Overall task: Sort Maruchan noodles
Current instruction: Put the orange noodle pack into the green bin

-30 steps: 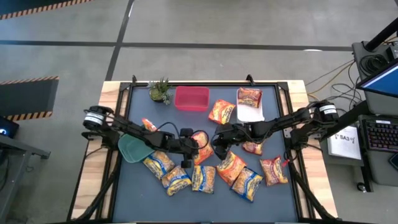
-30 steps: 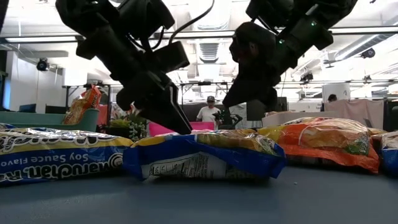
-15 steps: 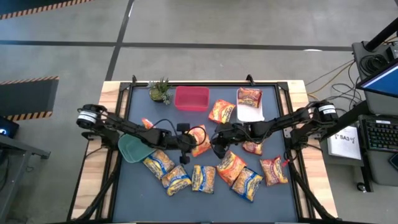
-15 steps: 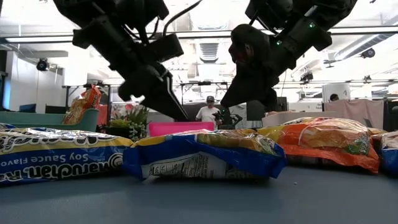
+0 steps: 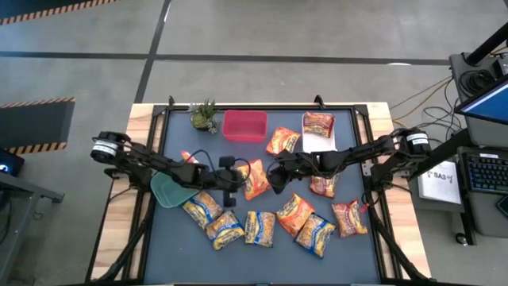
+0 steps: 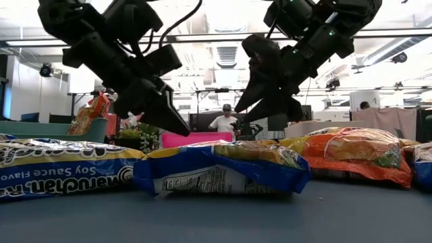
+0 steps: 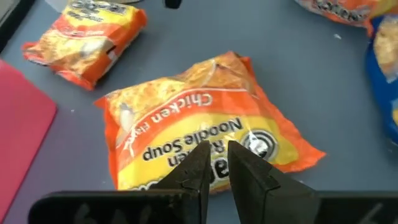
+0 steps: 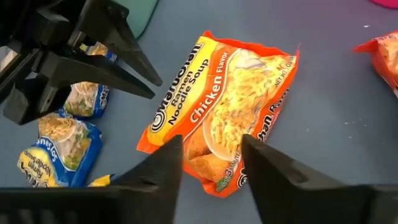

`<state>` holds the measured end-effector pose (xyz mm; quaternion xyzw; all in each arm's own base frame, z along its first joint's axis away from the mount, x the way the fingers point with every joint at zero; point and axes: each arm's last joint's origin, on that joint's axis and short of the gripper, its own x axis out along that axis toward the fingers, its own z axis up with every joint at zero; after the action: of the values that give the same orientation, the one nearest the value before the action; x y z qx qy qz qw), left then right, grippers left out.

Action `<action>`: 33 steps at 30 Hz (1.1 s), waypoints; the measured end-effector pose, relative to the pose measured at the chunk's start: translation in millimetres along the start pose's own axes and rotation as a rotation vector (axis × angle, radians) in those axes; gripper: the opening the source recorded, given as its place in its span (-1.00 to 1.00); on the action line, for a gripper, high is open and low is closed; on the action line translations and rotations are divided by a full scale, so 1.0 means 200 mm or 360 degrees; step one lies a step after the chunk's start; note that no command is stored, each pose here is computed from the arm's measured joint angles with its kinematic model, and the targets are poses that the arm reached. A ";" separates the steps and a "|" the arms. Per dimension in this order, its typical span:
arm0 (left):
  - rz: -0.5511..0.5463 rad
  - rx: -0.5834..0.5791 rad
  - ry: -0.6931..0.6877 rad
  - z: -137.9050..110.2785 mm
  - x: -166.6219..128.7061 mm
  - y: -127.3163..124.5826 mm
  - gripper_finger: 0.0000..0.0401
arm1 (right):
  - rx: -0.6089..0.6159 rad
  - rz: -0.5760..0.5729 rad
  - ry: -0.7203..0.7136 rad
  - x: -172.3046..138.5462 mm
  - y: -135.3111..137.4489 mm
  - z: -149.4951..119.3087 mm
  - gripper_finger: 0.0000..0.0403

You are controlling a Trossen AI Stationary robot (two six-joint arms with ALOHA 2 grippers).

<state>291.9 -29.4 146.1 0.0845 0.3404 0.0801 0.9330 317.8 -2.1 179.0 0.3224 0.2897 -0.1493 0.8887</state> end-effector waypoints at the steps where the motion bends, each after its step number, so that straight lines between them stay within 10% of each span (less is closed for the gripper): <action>1: 0.0005 -0.0010 0.0001 -0.01 0.00 0.00 -0.81 | 0.0018 -0.0002 -0.0002 0.00 0.00 0.00 -0.13; 14: 0.0017 -0.0086 0.0004 -0.08 0.02 0.00 -0.82 | 0.0068 -0.0027 -0.0007 0.13 -0.06 -0.03 0.63; 33: 0.0032 -0.0104 0.0143 -0.15 0.09 -0.02 -0.82 | 0.0106 -0.0050 0.0040 0.19 -0.11 -0.02 0.72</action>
<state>286.7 -26.0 111.1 0.0538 0.3783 0.1044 0.9182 337.2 -18.9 142.3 0.3492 0.3007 -0.1687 0.8713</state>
